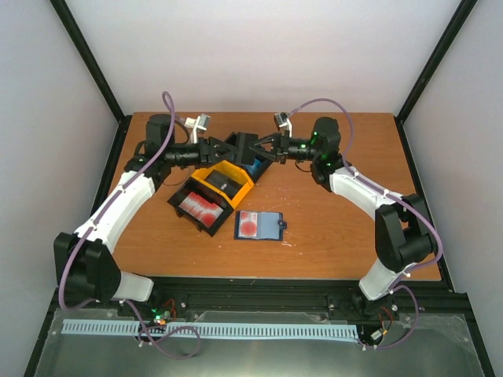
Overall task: Put the credit cards into the card holder
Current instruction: Insert the credit card into the card holder.
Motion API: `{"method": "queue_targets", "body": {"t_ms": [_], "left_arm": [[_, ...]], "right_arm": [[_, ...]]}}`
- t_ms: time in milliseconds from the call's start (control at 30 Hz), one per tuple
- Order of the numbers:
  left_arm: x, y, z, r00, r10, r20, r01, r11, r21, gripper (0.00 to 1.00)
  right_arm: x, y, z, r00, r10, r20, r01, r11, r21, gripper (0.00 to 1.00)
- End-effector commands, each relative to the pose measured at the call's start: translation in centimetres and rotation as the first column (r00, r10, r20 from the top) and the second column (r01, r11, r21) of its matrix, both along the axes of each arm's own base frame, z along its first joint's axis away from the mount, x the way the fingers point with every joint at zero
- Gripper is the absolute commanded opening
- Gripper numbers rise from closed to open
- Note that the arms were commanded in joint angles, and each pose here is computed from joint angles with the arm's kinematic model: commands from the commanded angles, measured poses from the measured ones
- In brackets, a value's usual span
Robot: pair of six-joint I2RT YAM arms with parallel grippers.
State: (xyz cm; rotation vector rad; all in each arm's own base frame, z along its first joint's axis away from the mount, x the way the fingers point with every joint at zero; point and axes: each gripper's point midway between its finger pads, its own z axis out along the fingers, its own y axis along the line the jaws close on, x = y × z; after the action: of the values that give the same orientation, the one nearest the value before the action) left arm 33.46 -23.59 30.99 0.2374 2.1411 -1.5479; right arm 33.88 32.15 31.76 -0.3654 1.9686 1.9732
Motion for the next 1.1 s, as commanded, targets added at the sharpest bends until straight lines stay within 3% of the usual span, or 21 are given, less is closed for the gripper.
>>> {"method": "queue_targets", "body": {"t_ms": [0, 233, 367, 500, 700, 1067], "left_arm": [[-1.2, 0.6, 3.1, 0.995, -0.019, 0.103, 0.026, 0.998, -0.062, 0.47], [-2.5, 0.3, 3.6, 0.992, -0.074, 0.103, 0.087, 0.988, -0.131, 0.37], [-3.0, 0.1, 3.8, 0.988, -0.108, 0.108, 0.124, 0.981, -0.149, 0.37], [-3.4, 0.1, 4.4, 0.986, -0.112, 0.121, 0.131, 0.979, -0.156, 0.40], [-3.2, 1.0, 5.4, 0.989, -0.004, 0.149, 0.026, 0.988, -0.151, 0.46], [-5.4, 0.1, 6.2, 0.984, -0.097, 0.152, 0.129, 0.966, -0.223, 0.60]], "right_arm": [[-2.2, -1.1, 4.0, 0.994, 0.060, 0.091, -0.070, 0.991, 0.111, 0.03], [-4.4, -2.0, 6.5, 0.981, 0.136, 0.136, -0.167, 0.953, 0.251, 0.03], [-4.9, -2.4, 6.9, 0.977, 0.179, 0.113, -0.206, 0.925, 0.318, 0.03], [-4.7, -2.4, 6.6, 0.978, 0.178, 0.109, -0.204, 0.924, 0.324, 0.03], [-4.2, -2.0, 6.0, 0.985, 0.145, 0.089, -0.165, 0.947, 0.275, 0.03], [-4.4, -1.4, 6.0, 0.986, 0.144, 0.084, -0.160, 0.955, 0.251, 0.03]]}}
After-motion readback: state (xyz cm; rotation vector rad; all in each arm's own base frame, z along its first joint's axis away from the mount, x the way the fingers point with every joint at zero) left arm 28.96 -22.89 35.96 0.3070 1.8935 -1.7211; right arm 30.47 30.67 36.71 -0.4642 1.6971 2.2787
